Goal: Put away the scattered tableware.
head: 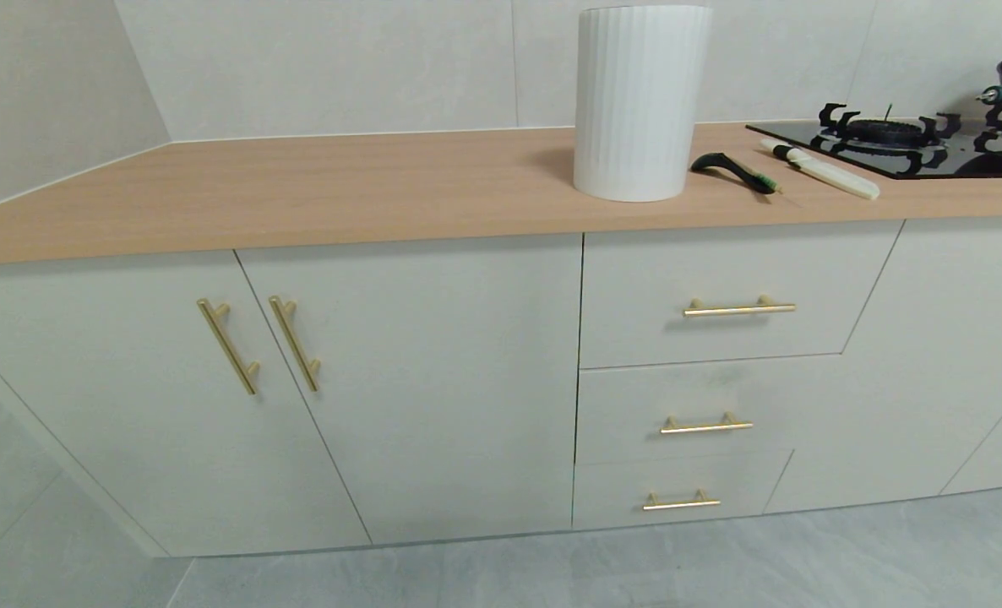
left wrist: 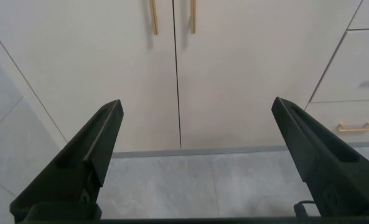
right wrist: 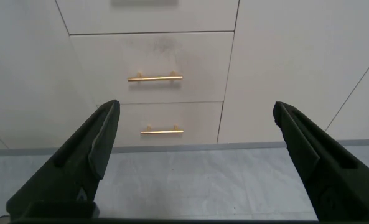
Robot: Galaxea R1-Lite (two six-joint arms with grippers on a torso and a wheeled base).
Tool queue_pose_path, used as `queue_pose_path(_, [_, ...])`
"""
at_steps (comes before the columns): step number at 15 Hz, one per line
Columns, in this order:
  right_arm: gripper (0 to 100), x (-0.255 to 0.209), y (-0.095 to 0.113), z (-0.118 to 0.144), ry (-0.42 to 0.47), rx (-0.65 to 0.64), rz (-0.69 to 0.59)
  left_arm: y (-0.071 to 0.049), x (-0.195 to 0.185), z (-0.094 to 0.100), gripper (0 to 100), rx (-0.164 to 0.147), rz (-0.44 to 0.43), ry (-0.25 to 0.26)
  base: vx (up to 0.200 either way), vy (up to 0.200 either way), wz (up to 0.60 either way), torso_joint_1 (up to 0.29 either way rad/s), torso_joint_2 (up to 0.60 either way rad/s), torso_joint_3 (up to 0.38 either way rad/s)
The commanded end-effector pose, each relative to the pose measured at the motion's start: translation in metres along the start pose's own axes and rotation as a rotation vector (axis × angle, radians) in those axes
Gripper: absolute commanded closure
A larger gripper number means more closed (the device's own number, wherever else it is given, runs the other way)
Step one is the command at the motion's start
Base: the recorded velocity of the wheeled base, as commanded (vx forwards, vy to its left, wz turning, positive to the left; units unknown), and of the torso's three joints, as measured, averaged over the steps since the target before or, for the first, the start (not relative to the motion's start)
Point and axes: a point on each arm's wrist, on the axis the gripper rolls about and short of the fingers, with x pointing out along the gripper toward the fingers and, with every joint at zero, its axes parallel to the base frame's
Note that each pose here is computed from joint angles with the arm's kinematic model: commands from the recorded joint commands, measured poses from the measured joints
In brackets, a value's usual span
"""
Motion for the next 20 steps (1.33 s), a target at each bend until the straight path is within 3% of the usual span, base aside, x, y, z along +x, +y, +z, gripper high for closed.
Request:
queue_pose_path(1, [0,-0.004,0.0,0.025,-0.055,0.01,0.018,0.0,0.0,0.0,0,0.0,0.001,0.0,0.0,0.0,0.0,0.0,0.0,0.0])
queue_pose_path(3, [0,0.008,-0.001,0.06,0.017,0.026,0.075,0.0,0.0,0.0,0,0.0,0.001,0.0,0.0,0.0,0.0,0.0,0.0,0.0])
queue_pose_path(6, [0,0.071,0.0,0.092,0.31,0.028,0.088,0.0,0.0,0.0,0,0.0,0.001,0.0,0.0,0.0,0.0,0.0,0.0,0.0])
queue_pose_path(8, [0,0.125,0.005,0.111,0.423,0.02,0.118,0.0,0.0,0.0,0,0.0,0.002,0.0,0.0,0.0,0.0,0.0,0.0,0.0])
queue_pose_path(10, [0,0.18,0.012,0.12,0.477,0.015,0.13,0.0,0.0,0.0,0,0.0,0.001,0.0,0.0,0.0,0.0,0.0,0.0,0.0])
queue_pose_path(14, [0,0.267,0.02,0.099,0.578,0.01,0.139,0.0,0.0,0.0,0,0.0,0.001,0.0,0.0,0.0,0.0,0.0,0.0,0.0])
queue_pose_path(16, [0,0.31,0.025,0.072,0.613,0.004,0.142,0.0,0.0,0.0,0,0.0,0.001,0.0,0.0,0.0,0.0,0.0,0.0,0.0])
queue_pose_path(20, [0,0.353,0.036,0.003,0.685,-0.03,0.139,0.0,0.0,0.0,0,0.0,0.001,0.0,0.0,0.0,0.0,0.0,0.0,0.0])
